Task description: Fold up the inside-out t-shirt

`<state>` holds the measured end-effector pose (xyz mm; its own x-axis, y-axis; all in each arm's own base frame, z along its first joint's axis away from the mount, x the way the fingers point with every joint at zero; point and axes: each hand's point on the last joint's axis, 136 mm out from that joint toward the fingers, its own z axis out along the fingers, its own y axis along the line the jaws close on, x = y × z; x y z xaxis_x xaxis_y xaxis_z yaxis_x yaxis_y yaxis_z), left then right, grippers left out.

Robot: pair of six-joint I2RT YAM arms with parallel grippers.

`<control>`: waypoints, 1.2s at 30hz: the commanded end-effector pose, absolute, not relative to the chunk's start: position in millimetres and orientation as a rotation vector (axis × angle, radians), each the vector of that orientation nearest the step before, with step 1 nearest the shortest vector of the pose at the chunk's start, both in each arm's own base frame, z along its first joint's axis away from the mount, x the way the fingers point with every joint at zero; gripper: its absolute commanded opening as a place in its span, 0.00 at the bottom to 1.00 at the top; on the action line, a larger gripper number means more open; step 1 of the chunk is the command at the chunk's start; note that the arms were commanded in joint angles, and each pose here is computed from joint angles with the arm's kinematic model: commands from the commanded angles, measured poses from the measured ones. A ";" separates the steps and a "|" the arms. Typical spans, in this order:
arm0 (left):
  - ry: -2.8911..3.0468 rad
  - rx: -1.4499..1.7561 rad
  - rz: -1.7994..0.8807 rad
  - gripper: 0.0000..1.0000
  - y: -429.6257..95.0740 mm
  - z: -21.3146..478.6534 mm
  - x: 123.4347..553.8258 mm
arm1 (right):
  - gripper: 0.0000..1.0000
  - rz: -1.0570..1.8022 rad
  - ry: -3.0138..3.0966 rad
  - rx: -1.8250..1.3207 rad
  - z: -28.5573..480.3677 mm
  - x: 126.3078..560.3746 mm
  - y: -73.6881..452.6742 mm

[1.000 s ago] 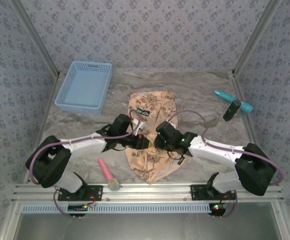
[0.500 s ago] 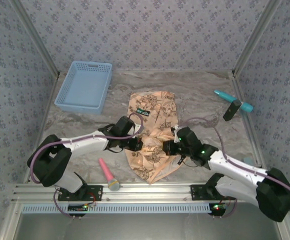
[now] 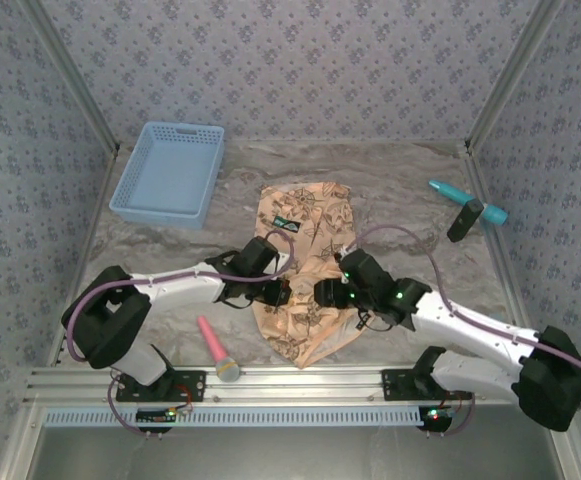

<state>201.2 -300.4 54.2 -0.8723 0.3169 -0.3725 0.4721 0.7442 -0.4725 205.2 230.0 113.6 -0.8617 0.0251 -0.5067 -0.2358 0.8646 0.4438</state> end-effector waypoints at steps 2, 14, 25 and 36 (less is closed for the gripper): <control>2.581 0.613 -0.942 0.00 -317.6 89.4 204.8 | 0.54 0.392 2.583 0.096 94.6 223.4 198.7; 2.560 0.584 -0.884 0.09 -307.8 97.3 207.0 | 0.06 0.272 2.619 0.058 84.9 236.9 214.7; 2.536 0.592 -0.785 0.25 -297.5 112.9 224.8 | 0.07 0.471 2.548 -0.069 128.5 219.9 216.0; 2.658 0.606 -0.727 0.39 -291.4 84.5 221.7 | 0.47 0.519 2.750 0.019 79.9 228.8 227.7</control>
<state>217.6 -291.8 80.8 -0.8633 0.3001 -0.4057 0.4671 0.7796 -0.4173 229.4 218.7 82.9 -0.9248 0.0717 -0.3737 -0.0578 0.9443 0.3241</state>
